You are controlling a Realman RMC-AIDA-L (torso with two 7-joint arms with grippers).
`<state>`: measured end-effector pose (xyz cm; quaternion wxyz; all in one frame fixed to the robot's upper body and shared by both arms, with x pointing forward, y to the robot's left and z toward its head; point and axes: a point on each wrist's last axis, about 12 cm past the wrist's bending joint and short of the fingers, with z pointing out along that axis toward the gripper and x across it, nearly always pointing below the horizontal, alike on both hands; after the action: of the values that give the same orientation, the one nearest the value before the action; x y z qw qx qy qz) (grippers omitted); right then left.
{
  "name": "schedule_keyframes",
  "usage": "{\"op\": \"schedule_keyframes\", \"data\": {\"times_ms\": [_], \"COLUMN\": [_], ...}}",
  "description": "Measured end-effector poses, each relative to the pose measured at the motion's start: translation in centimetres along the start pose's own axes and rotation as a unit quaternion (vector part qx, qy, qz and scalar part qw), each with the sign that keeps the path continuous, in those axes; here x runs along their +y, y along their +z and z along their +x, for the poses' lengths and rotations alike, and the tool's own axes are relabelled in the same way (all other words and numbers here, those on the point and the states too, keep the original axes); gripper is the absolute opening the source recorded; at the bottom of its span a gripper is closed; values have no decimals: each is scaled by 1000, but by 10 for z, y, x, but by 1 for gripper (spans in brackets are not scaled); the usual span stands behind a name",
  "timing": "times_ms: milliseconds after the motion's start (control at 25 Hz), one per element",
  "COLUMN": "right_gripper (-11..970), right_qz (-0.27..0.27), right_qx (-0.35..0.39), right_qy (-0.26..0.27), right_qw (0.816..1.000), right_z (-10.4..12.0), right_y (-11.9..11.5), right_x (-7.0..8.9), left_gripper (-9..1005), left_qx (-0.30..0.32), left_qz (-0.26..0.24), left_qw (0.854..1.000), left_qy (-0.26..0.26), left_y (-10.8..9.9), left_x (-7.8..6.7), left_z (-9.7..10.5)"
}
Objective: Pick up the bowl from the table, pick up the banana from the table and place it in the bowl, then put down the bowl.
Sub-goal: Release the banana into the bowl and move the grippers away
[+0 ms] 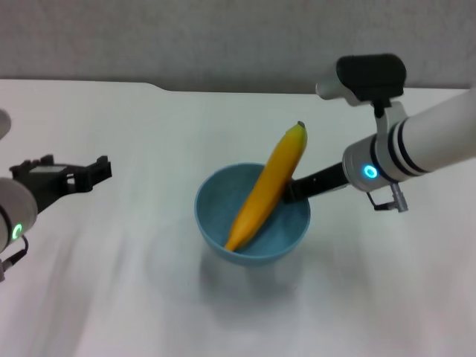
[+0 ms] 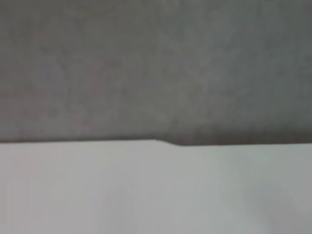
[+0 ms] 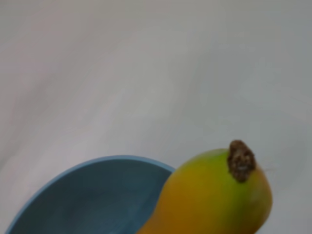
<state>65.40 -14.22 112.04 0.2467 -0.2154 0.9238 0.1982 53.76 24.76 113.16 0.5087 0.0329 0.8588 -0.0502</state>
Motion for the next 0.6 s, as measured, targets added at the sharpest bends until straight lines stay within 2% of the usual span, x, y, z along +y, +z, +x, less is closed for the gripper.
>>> {"op": "schedule_keyframes", "data": {"times_ms": [160,360,600], "right_gripper": [35,35,35], "right_qz": [8,10,8], "right_qx": [4,12,23], "right_qy": [-5,-5,10], "right_qw": [1000,1000,1000], "right_z": [-7,-4,11], "right_y": [4,8,13], "right_x": [-1,0,-4], "left_gripper": [903,903,903], "left_qx": [8,7,16], "left_qz": [-5,-13,-19], "left_qw": [1000,1000,1000], "left_qy": [-7,-12,-15], "left_y": [3,4,7], "left_x": [3,9,13], "left_z": [6,6,13]}}
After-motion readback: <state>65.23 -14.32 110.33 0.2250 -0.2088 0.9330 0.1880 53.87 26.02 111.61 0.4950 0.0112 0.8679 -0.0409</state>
